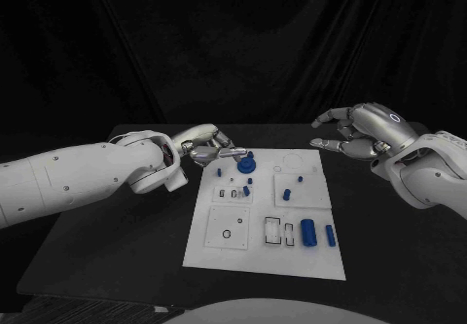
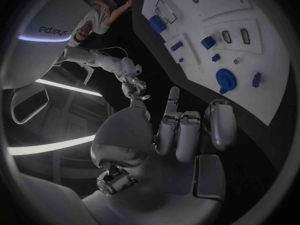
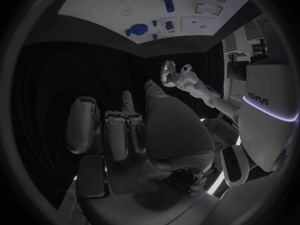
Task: Assemble the parts on the task board
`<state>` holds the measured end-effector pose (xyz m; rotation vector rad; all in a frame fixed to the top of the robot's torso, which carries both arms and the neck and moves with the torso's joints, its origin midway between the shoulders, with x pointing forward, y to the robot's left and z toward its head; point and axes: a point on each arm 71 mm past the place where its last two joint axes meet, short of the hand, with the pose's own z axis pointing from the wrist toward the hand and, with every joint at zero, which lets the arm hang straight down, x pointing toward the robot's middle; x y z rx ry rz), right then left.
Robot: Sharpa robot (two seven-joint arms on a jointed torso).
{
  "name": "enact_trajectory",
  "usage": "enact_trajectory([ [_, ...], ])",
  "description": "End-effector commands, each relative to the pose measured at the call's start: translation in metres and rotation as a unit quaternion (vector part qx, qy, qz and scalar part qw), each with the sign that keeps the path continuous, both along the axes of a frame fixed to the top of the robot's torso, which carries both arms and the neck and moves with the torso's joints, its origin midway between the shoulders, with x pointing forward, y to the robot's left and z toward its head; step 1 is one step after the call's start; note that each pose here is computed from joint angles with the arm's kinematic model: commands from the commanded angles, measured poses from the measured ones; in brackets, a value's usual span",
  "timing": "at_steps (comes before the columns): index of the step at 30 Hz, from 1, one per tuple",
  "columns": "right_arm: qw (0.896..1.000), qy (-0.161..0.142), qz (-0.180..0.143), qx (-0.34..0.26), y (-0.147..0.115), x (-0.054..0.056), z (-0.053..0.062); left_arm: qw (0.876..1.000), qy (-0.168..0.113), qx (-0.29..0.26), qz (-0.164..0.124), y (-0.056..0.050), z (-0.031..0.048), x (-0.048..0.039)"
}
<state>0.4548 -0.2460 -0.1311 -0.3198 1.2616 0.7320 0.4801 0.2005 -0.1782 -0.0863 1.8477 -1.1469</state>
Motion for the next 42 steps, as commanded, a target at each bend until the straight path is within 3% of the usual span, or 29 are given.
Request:
enact_trajectory([
  [1,1.000,-0.004,0.000,-0.007,-0.003,-0.006,-0.006,0.992,0.048,0.119,0.019,-0.003,-0.0136,0.0014],
  [7,1.000,0.012,-0.007,-0.013,-0.010,-0.013,-0.017,0.975,0.106,0.197,0.010,-0.021,-0.0255,0.0000],
  [14,0.999,0.028,-0.011,-0.017,-0.012,-0.016,-0.024,0.957,0.138,0.253,0.012,-0.038,-0.0327,-0.0002],
  [22,0.999,0.033,-0.012,-0.018,-0.012,-0.018,-0.028,0.944,0.153,0.290,0.027,-0.046,-0.0367,0.0030],
  [34,0.999,0.041,-0.018,-0.020,-0.013,-0.018,-0.032,0.942,0.147,0.297,0.051,-0.055,-0.0368,0.0090],
  [42,0.998,0.046,-0.023,-0.022,-0.014,-0.016,-0.034,0.940,0.149,0.303,0.049,-0.061,-0.0381,0.0135],
])
